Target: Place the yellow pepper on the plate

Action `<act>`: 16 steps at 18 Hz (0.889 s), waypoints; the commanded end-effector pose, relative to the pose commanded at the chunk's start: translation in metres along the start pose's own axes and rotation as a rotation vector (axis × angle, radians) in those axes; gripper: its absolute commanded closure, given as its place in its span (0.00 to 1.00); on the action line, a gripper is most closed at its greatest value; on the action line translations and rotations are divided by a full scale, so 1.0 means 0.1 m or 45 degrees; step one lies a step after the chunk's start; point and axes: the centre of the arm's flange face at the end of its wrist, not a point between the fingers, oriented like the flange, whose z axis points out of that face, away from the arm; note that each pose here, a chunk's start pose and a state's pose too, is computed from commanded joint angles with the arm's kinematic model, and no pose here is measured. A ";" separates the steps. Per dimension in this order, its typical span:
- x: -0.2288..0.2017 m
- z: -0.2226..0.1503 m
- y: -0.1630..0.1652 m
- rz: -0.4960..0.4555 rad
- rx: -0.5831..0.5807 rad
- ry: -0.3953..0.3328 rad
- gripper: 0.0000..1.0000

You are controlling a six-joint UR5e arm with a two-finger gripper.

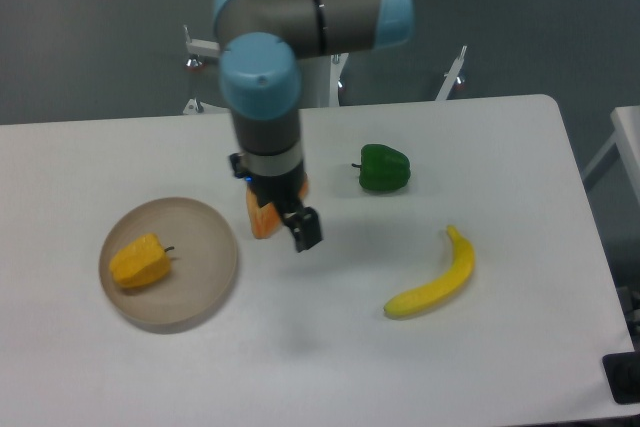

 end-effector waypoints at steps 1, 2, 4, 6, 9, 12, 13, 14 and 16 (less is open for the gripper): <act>-0.06 0.02 0.16 0.020 -0.009 0.024 0.00; -0.11 0.03 0.26 0.036 -0.015 0.033 0.00; -0.20 0.07 0.43 0.046 -0.023 0.047 0.00; -0.30 0.13 0.65 0.071 -0.088 0.051 0.00; -0.37 0.18 0.83 0.138 -0.086 0.080 0.00; -0.48 0.35 0.95 0.115 -0.083 0.103 0.00; -0.48 0.35 0.94 0.117 -0.085 0.103 0.00; -0.48 0.35 0.95 0.115 -0.079 0.103 0.00; -0.52 0.30 0.96 0.113 -0.085 0.087 0.00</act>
